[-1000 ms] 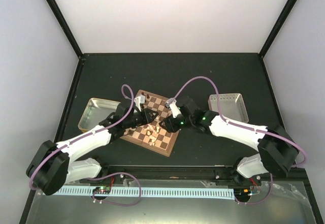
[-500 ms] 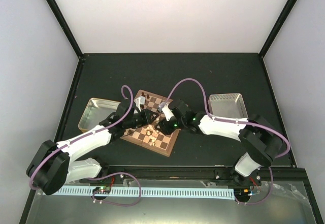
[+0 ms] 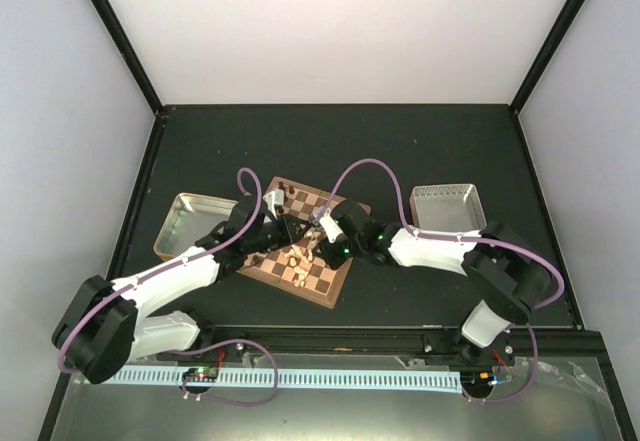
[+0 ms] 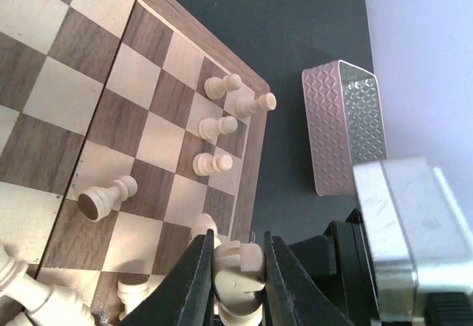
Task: Set up the chess pieces on the board
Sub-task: Place the chess piece on the chessboard.
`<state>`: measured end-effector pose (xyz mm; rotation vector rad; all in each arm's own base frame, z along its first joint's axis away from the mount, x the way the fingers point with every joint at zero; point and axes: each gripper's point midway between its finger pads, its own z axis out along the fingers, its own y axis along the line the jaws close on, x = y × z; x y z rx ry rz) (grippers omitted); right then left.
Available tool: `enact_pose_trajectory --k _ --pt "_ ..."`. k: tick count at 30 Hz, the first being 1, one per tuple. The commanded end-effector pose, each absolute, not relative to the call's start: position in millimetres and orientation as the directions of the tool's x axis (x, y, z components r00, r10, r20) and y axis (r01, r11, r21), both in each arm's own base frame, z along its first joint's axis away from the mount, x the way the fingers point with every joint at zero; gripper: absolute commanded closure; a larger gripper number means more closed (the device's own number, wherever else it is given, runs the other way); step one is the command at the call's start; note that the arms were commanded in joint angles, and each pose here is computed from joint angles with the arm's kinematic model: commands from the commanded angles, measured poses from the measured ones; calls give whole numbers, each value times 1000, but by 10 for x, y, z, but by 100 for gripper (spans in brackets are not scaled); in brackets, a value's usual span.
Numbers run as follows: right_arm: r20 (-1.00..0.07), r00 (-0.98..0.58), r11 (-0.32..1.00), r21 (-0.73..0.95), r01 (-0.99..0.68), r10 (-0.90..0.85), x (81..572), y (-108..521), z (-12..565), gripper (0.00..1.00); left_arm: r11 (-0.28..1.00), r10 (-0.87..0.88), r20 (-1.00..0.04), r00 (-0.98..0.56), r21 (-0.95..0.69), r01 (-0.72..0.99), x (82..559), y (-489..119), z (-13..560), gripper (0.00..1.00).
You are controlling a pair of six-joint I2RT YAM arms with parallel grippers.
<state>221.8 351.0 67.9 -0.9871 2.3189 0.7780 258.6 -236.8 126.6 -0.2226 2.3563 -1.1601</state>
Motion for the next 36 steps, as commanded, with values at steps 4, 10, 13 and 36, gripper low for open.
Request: enact_pose_trajectory --k 4,10,13,36 --pt "-580 -660 586 350 -731 -477 2072 3422 608 88 670 -385 -442 -810 -737 84 2696 -2236 1266 95" --pt "-541 -721 636 383 -670 -433 2156 3488 572 86 669 -372 -459 -807 -735 109 2682 -2241 1266 95" --pt "-518 -743 658 387 -646 -424 2191 3511 536 83 666 -365 -463 -808 -736 120 2660 -2243 1276 95" --pt "-706 -614 529 392 -753 -352 2097 3511 1393 44 589 -339 -524 -781 -766 258 2562 -2328 1676 95"
